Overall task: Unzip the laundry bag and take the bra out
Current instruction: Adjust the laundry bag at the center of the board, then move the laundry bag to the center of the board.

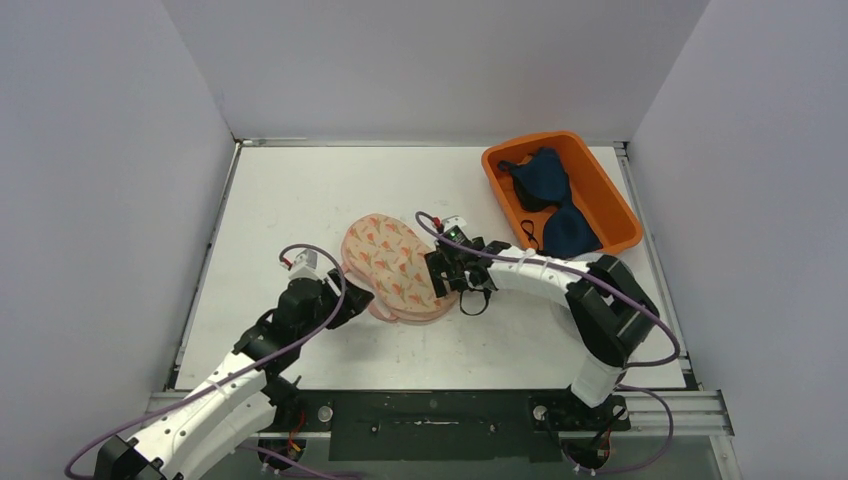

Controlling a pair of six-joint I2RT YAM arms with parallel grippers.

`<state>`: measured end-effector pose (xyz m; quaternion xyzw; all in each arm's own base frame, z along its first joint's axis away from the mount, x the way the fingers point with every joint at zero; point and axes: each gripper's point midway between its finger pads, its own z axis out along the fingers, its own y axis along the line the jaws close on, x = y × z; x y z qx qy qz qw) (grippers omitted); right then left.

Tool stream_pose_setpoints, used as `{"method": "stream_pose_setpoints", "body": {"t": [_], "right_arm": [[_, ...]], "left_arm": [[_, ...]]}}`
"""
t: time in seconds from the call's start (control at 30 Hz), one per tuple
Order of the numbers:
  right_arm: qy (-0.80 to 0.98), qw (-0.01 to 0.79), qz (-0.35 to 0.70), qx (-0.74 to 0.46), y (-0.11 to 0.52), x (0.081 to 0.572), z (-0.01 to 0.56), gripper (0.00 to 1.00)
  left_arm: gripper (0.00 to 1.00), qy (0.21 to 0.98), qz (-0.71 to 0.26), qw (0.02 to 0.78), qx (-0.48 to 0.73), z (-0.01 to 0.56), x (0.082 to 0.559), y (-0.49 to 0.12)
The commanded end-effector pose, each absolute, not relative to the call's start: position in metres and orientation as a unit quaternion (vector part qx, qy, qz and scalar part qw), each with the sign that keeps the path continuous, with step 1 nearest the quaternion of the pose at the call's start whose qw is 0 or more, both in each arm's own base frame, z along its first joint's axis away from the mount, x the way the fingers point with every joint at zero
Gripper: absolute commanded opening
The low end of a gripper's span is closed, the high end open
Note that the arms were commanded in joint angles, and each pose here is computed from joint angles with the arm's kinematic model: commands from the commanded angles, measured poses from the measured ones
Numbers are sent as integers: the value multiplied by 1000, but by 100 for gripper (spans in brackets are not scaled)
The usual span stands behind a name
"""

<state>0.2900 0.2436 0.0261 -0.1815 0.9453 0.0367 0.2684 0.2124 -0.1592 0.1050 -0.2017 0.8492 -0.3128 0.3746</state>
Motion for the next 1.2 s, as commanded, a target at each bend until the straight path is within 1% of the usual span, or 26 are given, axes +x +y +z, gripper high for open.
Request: {"method": "stream_pose_setpoints", "body": {"t": [0.0,0.13,0.23,0.3,0.37,0.47,0.67,0.73,0.83,0.93,1.0,1.1,1.17], "right_arm": [[933,327,52,-138,235,287,77,88],[914,379,117,-85,231,268,99,88],[895,403,182,-52,229,244,102,89],[876,418,238,-25,233,230,105,88],[848,425,316,2,247,214,112,86],[815,422,395,34,263,197,115,84],[813,394,417,99,270,189,92,82],[806,387,430,127,272,189,87,82],[798,384,440,150,278,195,82,78],[801,387,429,156,286,207,78,70],[806,383,418,171,284,217,68,64],[804,384,412,190,278,237,61,57],[810,386,400,188,277,248,56,50]], "left_arm": [[63,828,-333,395,-216,134,230,-165],[72,827,-339,376,-245,124,244,-173],[75,826,-337,362,-271,110,253,-177],[74,819,-341,360,-290,103,261,-179],[71,813,-343,359,-303,96,267,-181],[66,810,-345,357,-311,88,276,-186],[58,817,-310,357,-329,68,291,-183],[57,816,-303,356,-340,62,291,-181],[56,814,-303,354,-348,56,287,-177],[57,813,-304,354,-347,55,281,-175],[57,816,-302,352,-344,54,275,-172],[58,816,-307,352,-342,56,266,-168],[59,815,-309,350,-344,55,260,-165]]}}
